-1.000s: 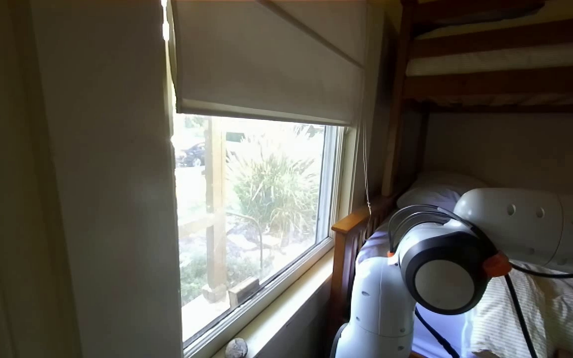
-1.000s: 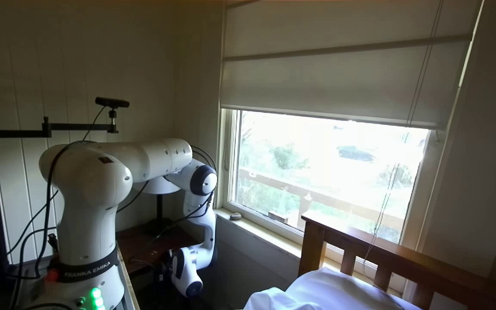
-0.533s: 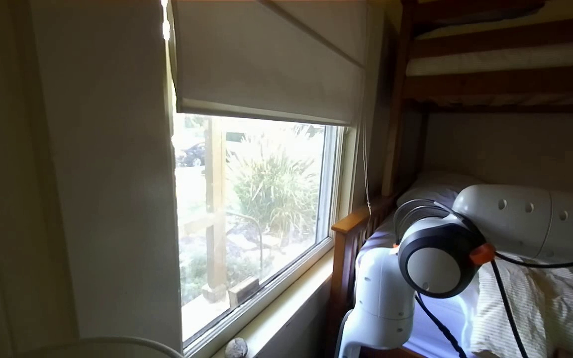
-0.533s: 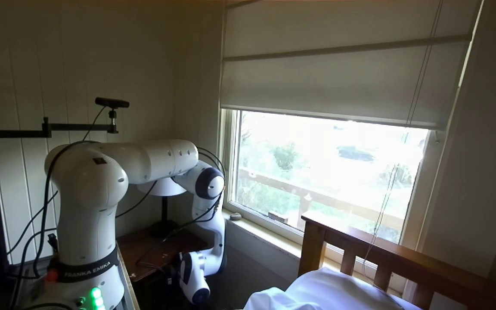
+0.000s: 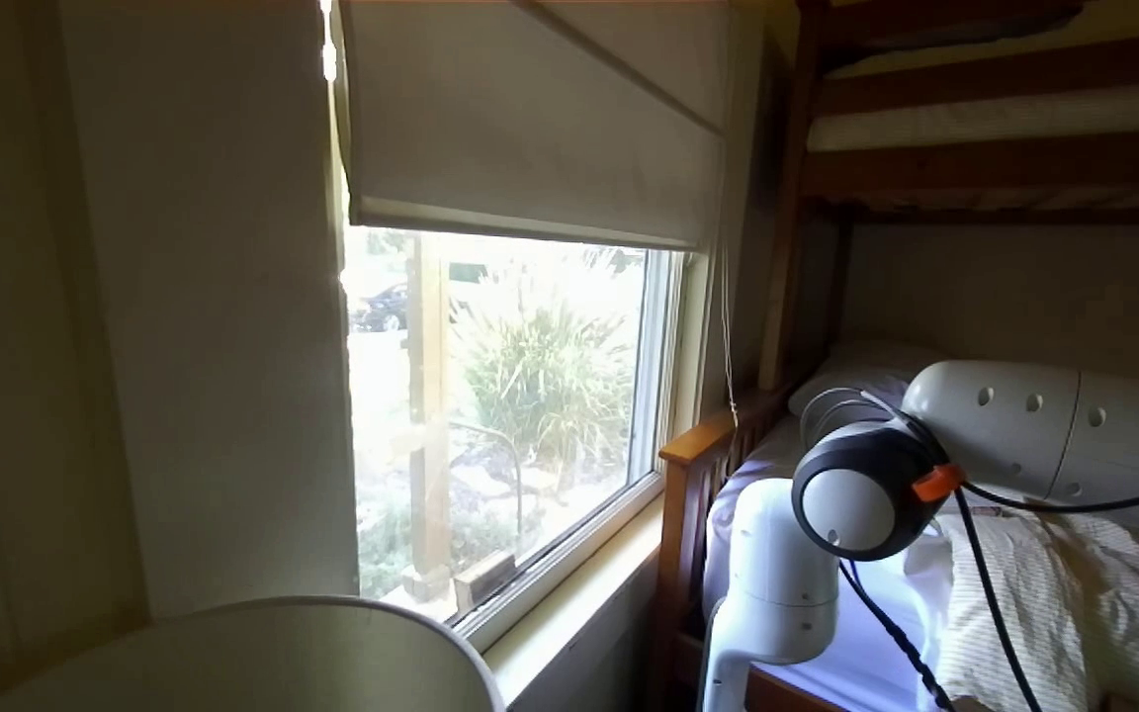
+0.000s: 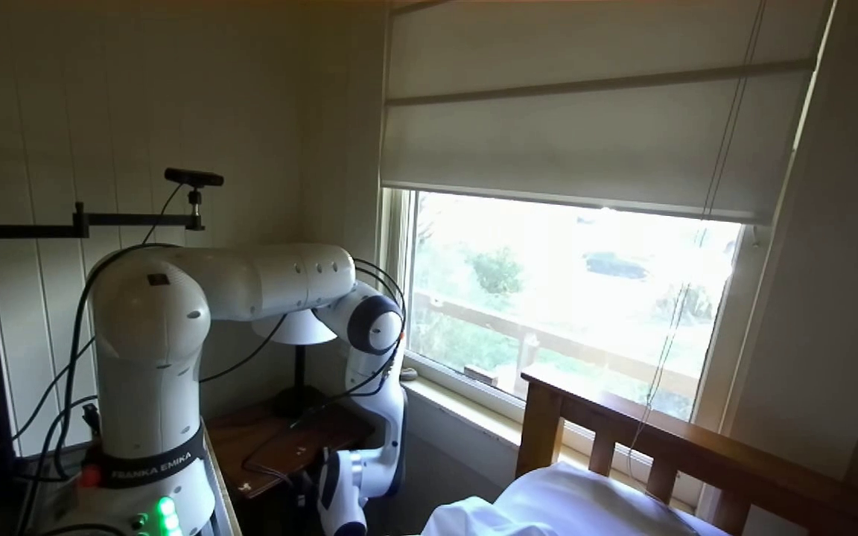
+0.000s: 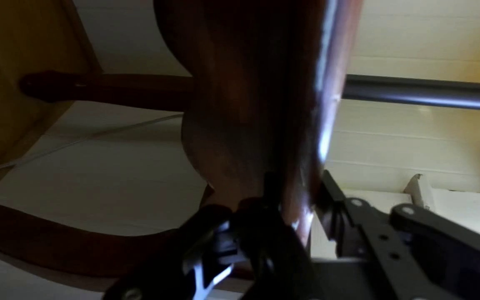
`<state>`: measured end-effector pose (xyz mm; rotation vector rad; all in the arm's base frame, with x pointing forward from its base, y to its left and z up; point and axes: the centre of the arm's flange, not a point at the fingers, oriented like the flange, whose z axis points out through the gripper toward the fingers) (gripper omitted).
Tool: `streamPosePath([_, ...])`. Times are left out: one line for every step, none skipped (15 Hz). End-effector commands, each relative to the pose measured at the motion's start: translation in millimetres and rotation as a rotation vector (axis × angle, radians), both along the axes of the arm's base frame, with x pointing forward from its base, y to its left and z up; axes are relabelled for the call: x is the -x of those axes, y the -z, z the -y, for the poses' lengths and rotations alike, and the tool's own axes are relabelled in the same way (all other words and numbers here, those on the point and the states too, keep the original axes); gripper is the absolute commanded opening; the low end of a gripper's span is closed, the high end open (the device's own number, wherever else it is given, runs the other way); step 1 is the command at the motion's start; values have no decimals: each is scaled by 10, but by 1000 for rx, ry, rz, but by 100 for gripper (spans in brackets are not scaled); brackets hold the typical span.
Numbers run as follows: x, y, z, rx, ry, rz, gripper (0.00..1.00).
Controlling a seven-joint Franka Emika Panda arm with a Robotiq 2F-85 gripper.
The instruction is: Move the brown table to the right
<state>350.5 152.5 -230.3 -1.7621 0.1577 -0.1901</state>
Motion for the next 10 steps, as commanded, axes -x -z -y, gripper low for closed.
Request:
streamPosePath([96,-273,249,-57,111,51,6])
streamPosePath([126,-290,321,-65,132,53,6])
streamPosePath([156,-298,358,-60,144,57,6])
streamPosePath([182,-296,392,-60,152,58,6])
streamPosePath([212,-297,425,-57,159,59,6])
streamPosePath([241,-307,482,-56,174,65,6])
streamPosePath([270,-347,575,-59,196,75,6])
streamPosePath([293,-375,648,-58,207,80,6])
streamPosePath([315,-412,741,-56,201,70,6])
streamPosePath([328,-439,824,-50,204,69,6])
